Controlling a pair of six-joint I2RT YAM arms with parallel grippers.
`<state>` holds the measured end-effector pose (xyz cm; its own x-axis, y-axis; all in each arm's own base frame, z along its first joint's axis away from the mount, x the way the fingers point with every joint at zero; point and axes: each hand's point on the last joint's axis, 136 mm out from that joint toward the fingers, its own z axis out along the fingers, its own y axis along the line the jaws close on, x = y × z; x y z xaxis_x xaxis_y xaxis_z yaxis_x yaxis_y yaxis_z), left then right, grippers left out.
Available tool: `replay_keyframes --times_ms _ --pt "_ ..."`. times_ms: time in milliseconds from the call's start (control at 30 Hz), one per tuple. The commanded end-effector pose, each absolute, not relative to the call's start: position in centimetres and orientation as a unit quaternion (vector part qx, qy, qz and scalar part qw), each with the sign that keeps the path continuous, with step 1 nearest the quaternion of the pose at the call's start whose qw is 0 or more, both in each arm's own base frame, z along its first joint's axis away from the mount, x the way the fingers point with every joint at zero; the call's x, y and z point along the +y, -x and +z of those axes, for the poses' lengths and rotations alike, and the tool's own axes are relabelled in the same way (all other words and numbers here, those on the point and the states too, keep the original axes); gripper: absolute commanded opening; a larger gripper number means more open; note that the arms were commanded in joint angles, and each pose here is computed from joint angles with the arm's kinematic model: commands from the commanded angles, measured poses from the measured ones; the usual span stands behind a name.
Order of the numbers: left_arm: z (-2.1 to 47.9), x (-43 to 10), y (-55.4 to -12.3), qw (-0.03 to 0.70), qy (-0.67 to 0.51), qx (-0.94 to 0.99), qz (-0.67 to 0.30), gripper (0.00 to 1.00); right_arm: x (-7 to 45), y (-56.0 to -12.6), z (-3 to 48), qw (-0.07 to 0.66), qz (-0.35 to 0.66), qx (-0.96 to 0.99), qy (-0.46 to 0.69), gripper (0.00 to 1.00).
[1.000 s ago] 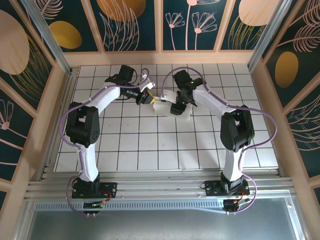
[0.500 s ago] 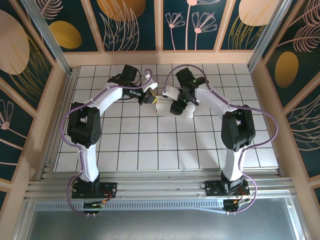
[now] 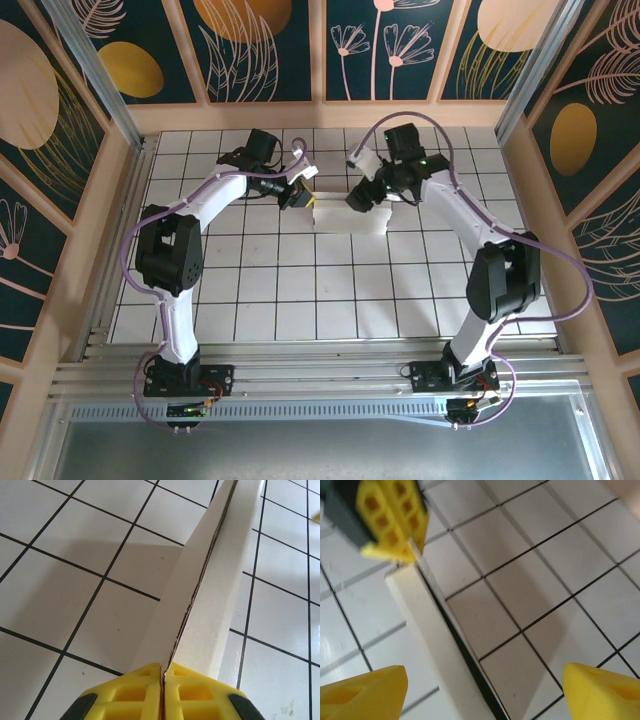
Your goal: Fold the paper box
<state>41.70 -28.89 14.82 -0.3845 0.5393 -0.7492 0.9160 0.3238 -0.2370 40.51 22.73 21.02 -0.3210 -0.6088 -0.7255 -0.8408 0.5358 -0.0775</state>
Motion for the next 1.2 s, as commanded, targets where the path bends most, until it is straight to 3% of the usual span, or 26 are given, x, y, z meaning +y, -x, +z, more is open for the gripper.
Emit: replay_keyframes --times_ms 0,100,233,367,467,633,933,1167 --pt "15.1 -29.2 -41.4 0.274 -0.477 0.765 -0.336 0.09 21.3 -41.7 26.5 0.447 0.216 0.805 0.326 0.82" --pt "15.3 -29.3 -41.4 0.275 -0.478 0.764 -0.334 0.09 17.3 -42.1 27.7 0.467 0.243 0.827 0.196 0.81" --pt "15.5 -29.3 -41.4 0.276 -0.481 0.763 -0.331 0.09 12.1 -40.8 26.3 0.43 0.319 0.841 0.077 0.75" --pt "15.4 -29.5 -41.4 0.274 -0.483 0.764 -0.329 0.09 10.1 -39.4 24.0 0.424 0.299 0.85 0.095 0.74" --pt "15.5 -29.6 -41.4 0.275 -0.483 0.763 -0.329 0.09 10.3 -38.8 23.0 0.421 0.295 0.845 0.147 0.67" --pt "15.5 -29.8 -41.5 0.273 -0.482 0.763 -0.333 0.09 11.7 -38.6 20.8 0.366 0.329 0.845 0.208 0.62" --pt "15.4 -29.8 -41.6 0.27 -0.484 0.764 -0.331 0.09 11.7 -40.7 18.0 0.335 0.329 0.859 0.205 0.54" --pt "15.3 -29.9 -41.6 0.27 -0.485 0.764 -0.331 0.09 12.1 -41.2 17.2 0.322 0.332 0.859 0.218 0.35"
